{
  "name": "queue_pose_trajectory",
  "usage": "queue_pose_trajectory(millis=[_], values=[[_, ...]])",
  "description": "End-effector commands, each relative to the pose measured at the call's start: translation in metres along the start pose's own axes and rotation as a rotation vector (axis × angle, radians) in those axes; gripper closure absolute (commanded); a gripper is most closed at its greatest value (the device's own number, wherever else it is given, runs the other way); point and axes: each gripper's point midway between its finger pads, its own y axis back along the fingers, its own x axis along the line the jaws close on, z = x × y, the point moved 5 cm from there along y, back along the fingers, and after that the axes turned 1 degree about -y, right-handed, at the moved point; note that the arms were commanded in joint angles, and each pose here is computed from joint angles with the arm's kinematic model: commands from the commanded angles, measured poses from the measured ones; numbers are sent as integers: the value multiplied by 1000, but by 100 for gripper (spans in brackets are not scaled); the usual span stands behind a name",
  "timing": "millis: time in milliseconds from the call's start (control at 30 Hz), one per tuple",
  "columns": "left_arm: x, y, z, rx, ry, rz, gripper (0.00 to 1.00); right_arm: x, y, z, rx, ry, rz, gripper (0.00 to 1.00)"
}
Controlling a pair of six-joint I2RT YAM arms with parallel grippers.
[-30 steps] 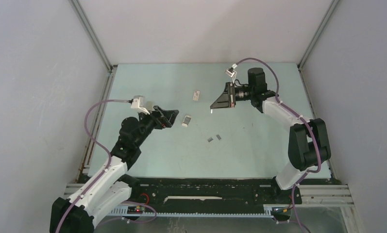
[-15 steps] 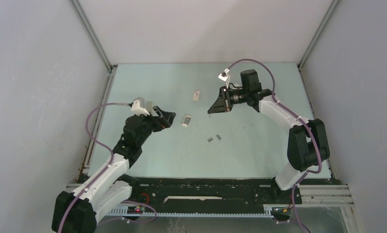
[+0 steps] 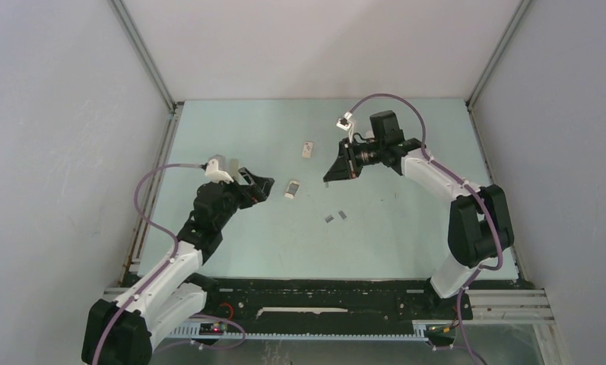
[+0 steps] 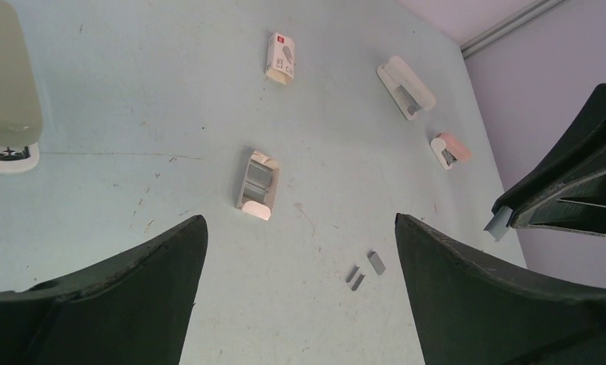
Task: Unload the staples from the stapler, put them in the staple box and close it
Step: Move the staple box to the center of the board.
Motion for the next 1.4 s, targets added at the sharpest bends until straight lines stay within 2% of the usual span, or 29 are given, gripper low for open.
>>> queue_pose_trajectory(millis=[0,933,1367], values=[[7,1,-2,-11,12,17,2,3,-4,11,3,81,-13,87],[19,5,-7,-9,22,67,2,-11,-47,6,133,200,-94,87],[39,8,-6,-37,16,197,3,-32,-94,24,192,251,-194,87]])
